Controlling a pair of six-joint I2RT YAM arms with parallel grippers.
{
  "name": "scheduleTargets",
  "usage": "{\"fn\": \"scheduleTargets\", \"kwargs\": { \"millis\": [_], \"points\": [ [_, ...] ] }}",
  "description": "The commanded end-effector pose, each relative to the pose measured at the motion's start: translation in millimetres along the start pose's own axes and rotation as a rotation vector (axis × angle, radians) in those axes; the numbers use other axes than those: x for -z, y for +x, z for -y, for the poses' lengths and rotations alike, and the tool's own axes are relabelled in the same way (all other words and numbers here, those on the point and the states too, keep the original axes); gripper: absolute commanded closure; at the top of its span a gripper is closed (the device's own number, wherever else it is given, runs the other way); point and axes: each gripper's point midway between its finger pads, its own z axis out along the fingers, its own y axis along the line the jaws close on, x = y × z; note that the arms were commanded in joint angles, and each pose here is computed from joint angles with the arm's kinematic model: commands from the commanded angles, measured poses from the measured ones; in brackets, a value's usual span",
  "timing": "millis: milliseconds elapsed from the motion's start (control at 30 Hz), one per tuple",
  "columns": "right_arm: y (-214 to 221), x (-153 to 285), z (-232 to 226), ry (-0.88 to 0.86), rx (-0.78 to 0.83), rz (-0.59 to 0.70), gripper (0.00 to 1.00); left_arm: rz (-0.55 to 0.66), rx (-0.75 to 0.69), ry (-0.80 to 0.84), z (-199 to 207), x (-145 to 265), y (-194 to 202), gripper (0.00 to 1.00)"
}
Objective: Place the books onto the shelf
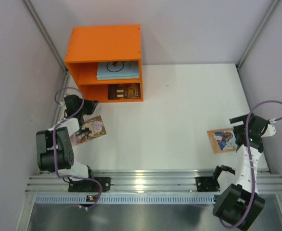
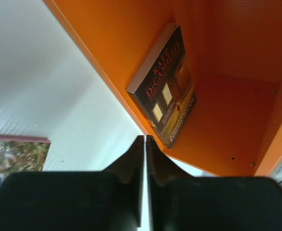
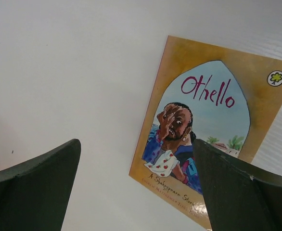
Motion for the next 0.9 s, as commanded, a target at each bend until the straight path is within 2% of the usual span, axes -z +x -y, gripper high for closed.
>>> {"fn": "scheduleTargets", "kwargs": {
  "millis": [0, 67, 200, 267, 367, 533, 867],
  "points": [
    [10.5, -1.9, -15.9, -0.131, 0.016, -0.031, 0.00, -0.018, 0.033, 0.135, 24.3, -8.2, 1.5, 0.97],
    [18.1, -7.4, -19.2, -0.167, 0.036, -0.060, 0.00, -0.017, 0.031, 0.113, 22.6, -16.1, 1.5, 1.00],
    [27.0, -23.3, 4.2, -0.042, 0.036, -0.106, 0.00, -0.009, 0.015, 0.093, 22.3, -25.2, 2.3, 1.00],
    [21.0, -24.6, 23.5, 0.061, 0.020, -0.067, 0.00, -0.010, -0.007, 0.088, 23.6, -28.4, 7.3, 1.00],
    [11.6, -18.6, 34.9, 0.115, -0.011, 0.002, 0.00, -0.003, -0.026, 0.051, 16.9, -35.4, 10.9, 1.00],
    [1.8, -8.7, 30.0, 0.071, -0.025, 0.069, 0.00, 0.016, -0.024, 0.035, 11.8, -46.6, 7.9, 1.00],
    [9.5, -12.2, 1.5, -0.081, -0.058, 0.022, 0.00, 0.073, -0.016, 0.055, 29.1, -69.7, 16.5, 1.00]
  ]
}}
